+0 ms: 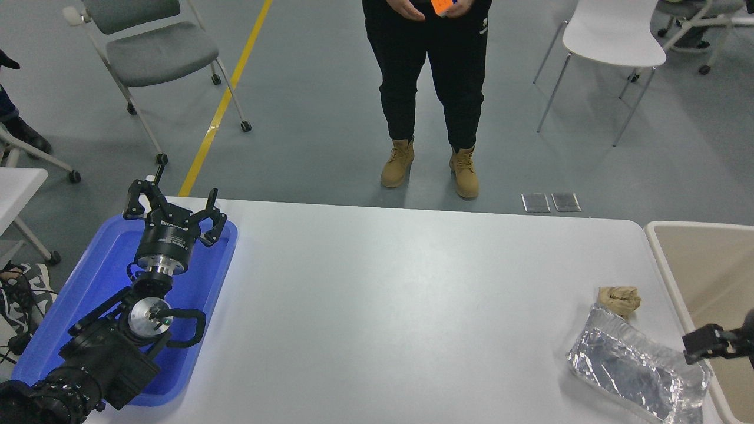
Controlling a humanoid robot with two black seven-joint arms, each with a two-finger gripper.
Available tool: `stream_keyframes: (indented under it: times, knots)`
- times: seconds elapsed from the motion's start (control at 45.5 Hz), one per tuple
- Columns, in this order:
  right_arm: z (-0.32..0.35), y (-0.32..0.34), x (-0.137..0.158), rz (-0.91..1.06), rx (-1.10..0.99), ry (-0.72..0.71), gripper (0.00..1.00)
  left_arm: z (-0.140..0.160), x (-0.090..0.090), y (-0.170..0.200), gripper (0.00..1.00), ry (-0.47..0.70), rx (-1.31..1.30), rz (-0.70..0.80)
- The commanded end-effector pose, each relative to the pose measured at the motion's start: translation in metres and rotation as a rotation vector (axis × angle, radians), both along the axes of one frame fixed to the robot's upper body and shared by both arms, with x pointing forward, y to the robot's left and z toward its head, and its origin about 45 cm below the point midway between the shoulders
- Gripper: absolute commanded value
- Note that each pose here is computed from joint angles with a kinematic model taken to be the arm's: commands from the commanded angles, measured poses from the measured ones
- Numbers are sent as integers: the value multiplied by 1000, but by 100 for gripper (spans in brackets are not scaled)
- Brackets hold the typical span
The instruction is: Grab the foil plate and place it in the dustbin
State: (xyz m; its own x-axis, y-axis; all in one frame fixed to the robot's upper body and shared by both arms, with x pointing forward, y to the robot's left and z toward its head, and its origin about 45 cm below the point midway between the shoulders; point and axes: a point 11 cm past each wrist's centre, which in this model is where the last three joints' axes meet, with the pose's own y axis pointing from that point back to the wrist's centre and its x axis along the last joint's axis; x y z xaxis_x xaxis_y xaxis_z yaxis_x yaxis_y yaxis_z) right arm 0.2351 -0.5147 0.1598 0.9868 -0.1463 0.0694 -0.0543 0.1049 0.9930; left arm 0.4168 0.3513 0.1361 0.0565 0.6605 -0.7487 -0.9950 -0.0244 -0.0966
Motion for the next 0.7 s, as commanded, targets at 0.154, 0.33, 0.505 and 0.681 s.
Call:
stream_keyframes:
  times: [0.154, 0.33, 0.505, 0.681]
  knots:
    - [-36, -22, -27, -48, -37, -46, 100, 0, 0, 0, 100, -1, 0, -1]
    - [-57, -17, -21, -57, -50, -78, 100, 0, 0, 0, 100, 0, 0, -2]
    - [-77, -11, -17, -89, -62, -108, 100, 0, 0, 0, 100, 0, 0, 0]
    - [-82, -7, -17, -110, -57, -112, 100, 0, 0, 0, 100, 0, 0, -2]
